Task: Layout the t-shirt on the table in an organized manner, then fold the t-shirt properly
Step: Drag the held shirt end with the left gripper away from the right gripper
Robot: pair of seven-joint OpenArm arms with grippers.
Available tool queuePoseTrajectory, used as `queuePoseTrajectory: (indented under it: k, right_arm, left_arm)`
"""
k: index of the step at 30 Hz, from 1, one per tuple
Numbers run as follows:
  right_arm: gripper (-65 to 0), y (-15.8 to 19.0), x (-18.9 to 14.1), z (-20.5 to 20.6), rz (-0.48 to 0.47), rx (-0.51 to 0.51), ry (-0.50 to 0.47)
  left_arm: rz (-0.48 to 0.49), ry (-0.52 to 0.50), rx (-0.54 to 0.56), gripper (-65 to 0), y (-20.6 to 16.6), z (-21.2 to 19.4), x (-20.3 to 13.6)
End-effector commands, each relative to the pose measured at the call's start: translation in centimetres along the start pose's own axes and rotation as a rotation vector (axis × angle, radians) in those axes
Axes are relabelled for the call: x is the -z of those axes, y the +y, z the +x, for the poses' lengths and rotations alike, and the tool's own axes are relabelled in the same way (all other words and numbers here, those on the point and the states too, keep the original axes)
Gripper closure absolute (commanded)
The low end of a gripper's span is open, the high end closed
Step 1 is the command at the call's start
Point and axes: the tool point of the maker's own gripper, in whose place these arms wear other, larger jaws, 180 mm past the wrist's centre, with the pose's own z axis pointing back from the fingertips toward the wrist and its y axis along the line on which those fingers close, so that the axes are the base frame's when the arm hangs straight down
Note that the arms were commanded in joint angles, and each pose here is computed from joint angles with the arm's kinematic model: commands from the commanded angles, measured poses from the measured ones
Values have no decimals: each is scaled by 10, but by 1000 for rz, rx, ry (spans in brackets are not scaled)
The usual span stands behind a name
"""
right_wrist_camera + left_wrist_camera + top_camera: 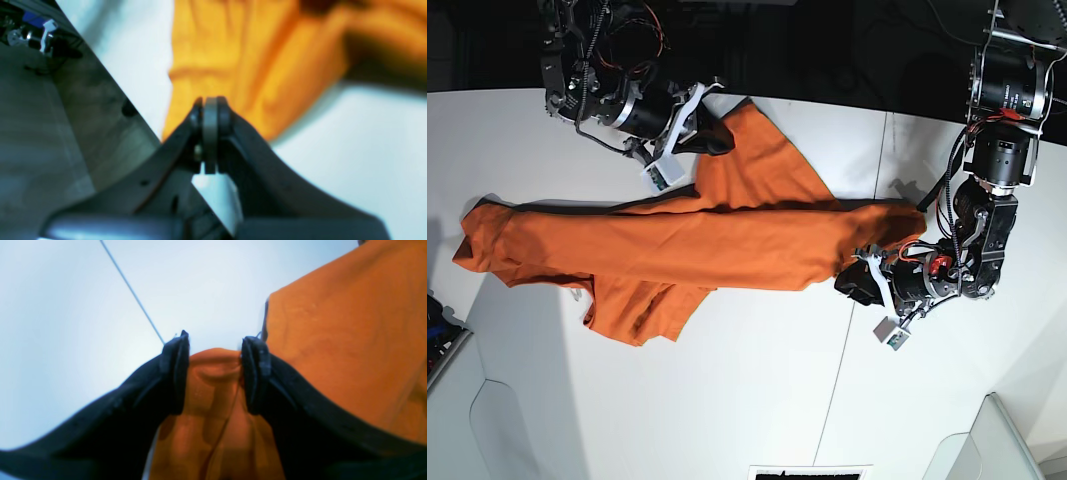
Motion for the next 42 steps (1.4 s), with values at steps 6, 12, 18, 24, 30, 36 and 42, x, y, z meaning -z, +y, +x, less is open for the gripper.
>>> queuePoseTrajectory:
  k: [6, 12, 18, 24, 30, 36, 42]
  right_arm:
    - [0, 2, -10, 37, -16, -82, -104]
    - [0, -21, -17, 58, -99, -132, -144]
    - [0, -39, -27, 82, -149, -139, -201]
    - [0, -43, -20, 85, -155, -128, -213]
    - [0, -37, 18, 71, -93, -93, -140]
    - [0, -8, 37, 57, -29, -168, -66]
    - [0, 5, 45, 50, -3, -203, -35]
  left_arm:
    - [-55, -62, -33, -285, -6, 29, -11]
    - [-166, -138, 13, -285, -43, 70, -27]
    - [-181, -193, 81, -285, -58, 92, -35]
    - [-166, -179, 92, -285, -66, 83, -19]
    - [-106, -100, 61, -285, -50, 45, 4]
    - [-60, -81, 53, -285, -25, 37, -10]
    - [16, -99, 27, -285, 12, 37, -37]
